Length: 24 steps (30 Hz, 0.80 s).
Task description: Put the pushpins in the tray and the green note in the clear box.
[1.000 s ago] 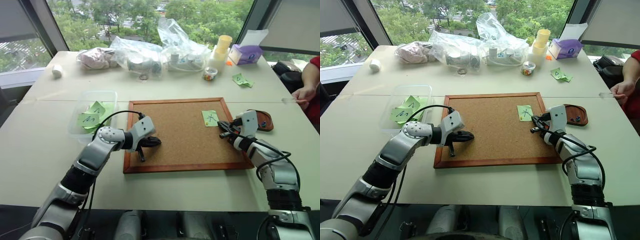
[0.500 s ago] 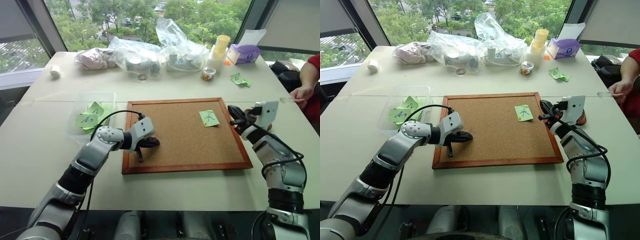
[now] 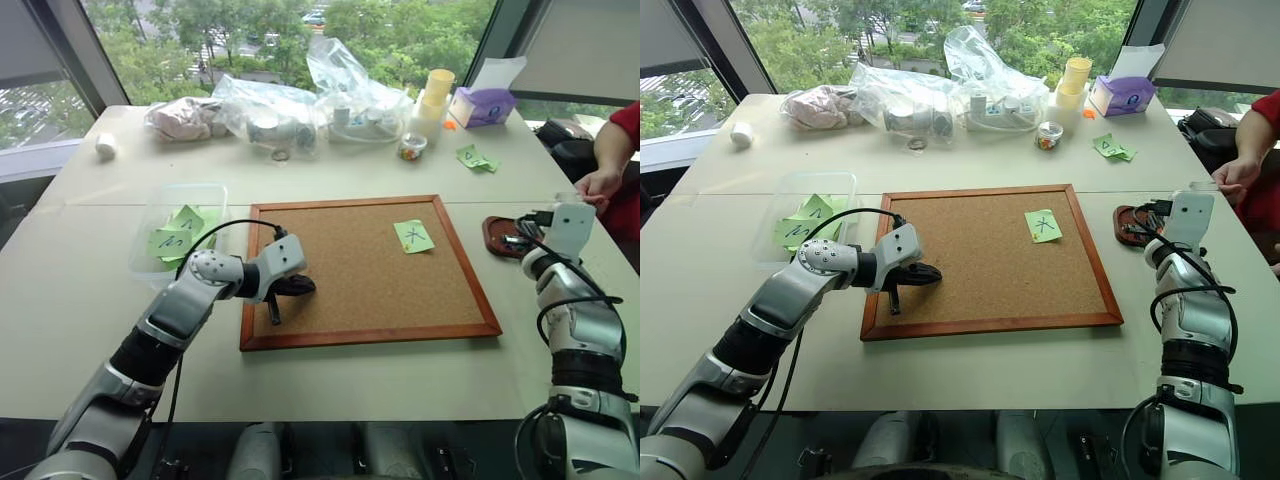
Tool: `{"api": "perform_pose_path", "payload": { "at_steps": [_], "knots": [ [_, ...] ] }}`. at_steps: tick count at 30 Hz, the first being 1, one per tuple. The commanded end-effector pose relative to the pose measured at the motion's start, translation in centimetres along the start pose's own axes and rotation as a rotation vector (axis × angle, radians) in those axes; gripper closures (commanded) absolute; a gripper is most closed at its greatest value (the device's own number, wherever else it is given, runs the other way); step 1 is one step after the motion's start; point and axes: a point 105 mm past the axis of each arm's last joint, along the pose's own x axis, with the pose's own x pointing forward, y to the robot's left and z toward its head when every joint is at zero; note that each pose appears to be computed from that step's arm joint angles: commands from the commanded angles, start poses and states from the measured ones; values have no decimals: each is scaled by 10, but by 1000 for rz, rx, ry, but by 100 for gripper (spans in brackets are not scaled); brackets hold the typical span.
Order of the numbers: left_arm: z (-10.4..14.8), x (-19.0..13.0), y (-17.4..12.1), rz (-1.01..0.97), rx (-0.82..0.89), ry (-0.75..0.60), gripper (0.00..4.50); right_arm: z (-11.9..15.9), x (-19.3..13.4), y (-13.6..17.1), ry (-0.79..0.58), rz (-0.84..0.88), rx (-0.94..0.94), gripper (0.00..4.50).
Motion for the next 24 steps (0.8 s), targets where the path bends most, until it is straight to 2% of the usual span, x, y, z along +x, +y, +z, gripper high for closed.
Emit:
{"api": "perform_pose_path", "payload": {
  "at_steps": [1, 4, 7, 14, 21, 24],
  "knots": [
    [-21, 1, -2, -4, -48, 70, 450, 15, 6, -3, -30, -8, -29, 445],
    [-21, 1, -3, -6, -49, 68, 450, 10, 8, -4, -9, -13, -7, 445],
    [-22, 2, -5, -8, -51, 67, 450, 9, 9, -6, -4, -19, 1, 366],
    [-23, 5, -7, -11, -56, 68, 450, 8, 8, -9, -3, -22, 27, 6],
    [-24, 5, -6, -9, -56, 69, 450, 11, 7, -10, -13, -16, 95, 6],
    [-23, 7, -7, -11, -60, 66, 450, 19, 4, -11, -47, 4, 253, 6]
  ]
}}
